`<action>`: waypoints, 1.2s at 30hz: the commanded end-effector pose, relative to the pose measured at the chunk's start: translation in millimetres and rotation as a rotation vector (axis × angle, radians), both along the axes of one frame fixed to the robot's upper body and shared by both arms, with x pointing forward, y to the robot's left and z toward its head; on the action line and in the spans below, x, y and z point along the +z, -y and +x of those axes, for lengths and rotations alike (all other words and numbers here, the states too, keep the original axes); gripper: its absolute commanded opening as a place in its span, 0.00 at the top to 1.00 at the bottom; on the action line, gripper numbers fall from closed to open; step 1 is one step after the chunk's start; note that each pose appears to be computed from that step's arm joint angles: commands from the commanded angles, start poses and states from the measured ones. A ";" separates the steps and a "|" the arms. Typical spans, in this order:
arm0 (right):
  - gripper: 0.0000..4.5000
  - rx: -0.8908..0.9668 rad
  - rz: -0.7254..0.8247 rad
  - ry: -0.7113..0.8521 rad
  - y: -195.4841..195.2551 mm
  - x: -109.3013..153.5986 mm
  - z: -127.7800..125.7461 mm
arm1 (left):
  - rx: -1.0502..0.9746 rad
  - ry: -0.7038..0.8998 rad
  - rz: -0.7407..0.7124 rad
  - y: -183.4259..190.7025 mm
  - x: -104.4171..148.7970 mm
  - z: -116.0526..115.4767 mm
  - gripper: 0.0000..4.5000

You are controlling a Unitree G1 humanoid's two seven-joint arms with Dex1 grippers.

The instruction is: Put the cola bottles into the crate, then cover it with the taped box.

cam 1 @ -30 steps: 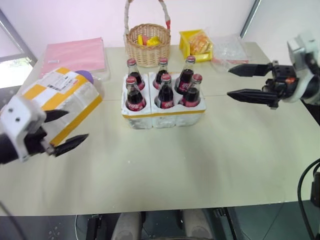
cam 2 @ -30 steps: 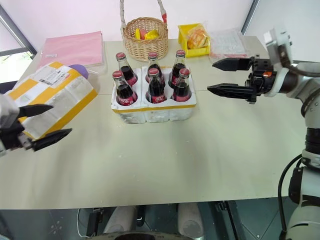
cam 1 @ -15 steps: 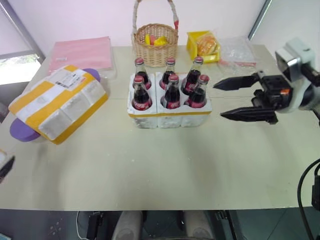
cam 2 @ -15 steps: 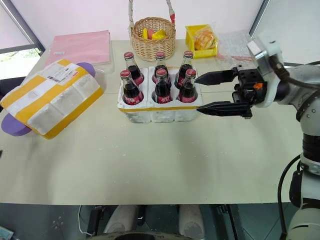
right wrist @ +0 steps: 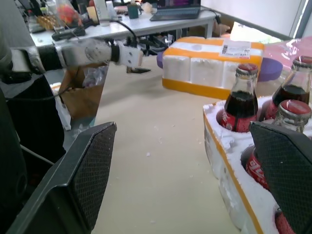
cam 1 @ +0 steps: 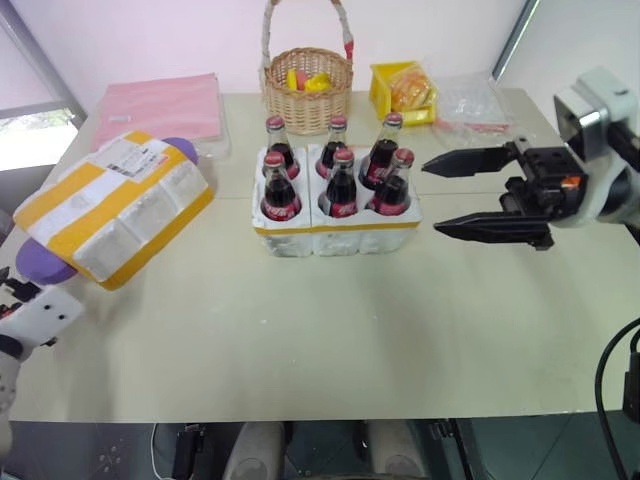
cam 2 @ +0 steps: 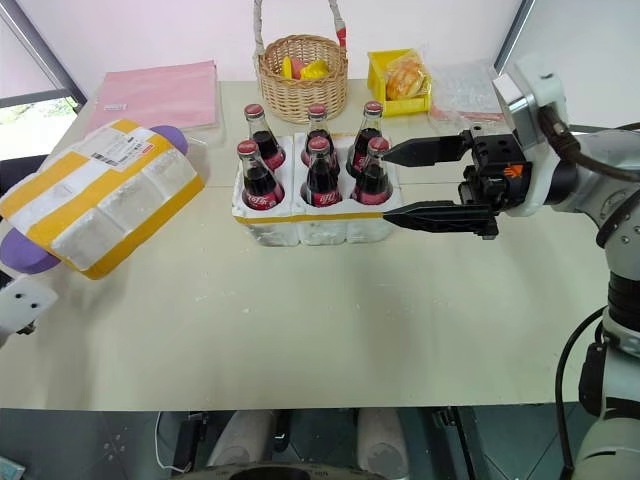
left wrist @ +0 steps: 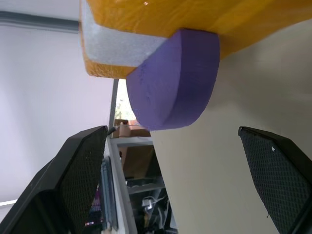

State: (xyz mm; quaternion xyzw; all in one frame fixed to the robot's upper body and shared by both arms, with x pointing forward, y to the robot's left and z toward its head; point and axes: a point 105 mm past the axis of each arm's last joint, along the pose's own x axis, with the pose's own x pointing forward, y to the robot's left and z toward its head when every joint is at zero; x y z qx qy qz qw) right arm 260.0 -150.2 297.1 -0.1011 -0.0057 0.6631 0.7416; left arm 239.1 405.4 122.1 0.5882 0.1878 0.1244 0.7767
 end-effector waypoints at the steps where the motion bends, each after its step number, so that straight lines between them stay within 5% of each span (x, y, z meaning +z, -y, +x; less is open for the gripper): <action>1: 0.01 0.002 0.022 0.054 1.7 14.2 -8.2 | 0.017 0.035 0.057 -6.7 4.5 9.9 0.00; 17: 0.01 -0.019 0.025 0.037 3.6 9.6 -11.1 | 0.021 0.071 0.120 -14.0 3.8 55.0 0.00; 26: 0.00 -0.019 0.016 0.028 2.8 4.5 -11.6 | 0.012 0.082 0.130 -16.0 12.6 60.6 0.87; 36: 0.00 -0.030 0.017 0.014 4.1 -0.4 -10.2 | 0.005 0.124 0.164 -18.3 44.2 61.4 0.88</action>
